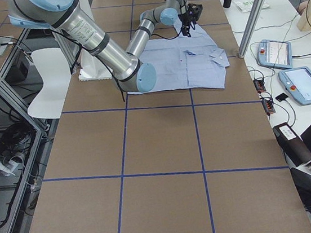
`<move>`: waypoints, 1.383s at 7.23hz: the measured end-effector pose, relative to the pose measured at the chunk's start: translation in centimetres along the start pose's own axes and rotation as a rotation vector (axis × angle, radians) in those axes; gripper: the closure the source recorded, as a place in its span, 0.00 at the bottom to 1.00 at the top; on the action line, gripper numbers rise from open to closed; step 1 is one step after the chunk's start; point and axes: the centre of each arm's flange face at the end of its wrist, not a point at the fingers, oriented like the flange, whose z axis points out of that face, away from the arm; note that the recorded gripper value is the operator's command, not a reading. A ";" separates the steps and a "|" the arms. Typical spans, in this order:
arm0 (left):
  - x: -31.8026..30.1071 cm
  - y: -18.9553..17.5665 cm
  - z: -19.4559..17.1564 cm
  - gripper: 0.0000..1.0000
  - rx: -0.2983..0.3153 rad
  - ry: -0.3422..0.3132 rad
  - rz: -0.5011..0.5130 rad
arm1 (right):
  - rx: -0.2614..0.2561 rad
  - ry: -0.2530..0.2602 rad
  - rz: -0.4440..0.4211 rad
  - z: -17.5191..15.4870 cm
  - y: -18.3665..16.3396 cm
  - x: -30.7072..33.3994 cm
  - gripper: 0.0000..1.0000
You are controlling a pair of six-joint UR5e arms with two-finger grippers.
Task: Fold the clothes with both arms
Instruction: 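Fold the sleeve with the left gripper toward the collar while the right gripper withdraws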
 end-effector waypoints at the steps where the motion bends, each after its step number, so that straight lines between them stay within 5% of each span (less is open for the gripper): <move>1: 3.2 -0.8 -0.5 1.00 -0.022 0.037 -0.030 | 0.001 0.004 -0.001 0.1 -0.2 0.2 0.01; 6: 35.4 -11.3 -6.0 1.00 -0.017 0.168 -0.322 | 0.011 0.063 -0.099 0.1 -8.9 9.6 0.01; 10: 55.9 -6.2 -2.7 1.00 0.009 0.278 -0.442 | -0.025 0.117 -0.158 -1.0 -17.7 22.1 0.01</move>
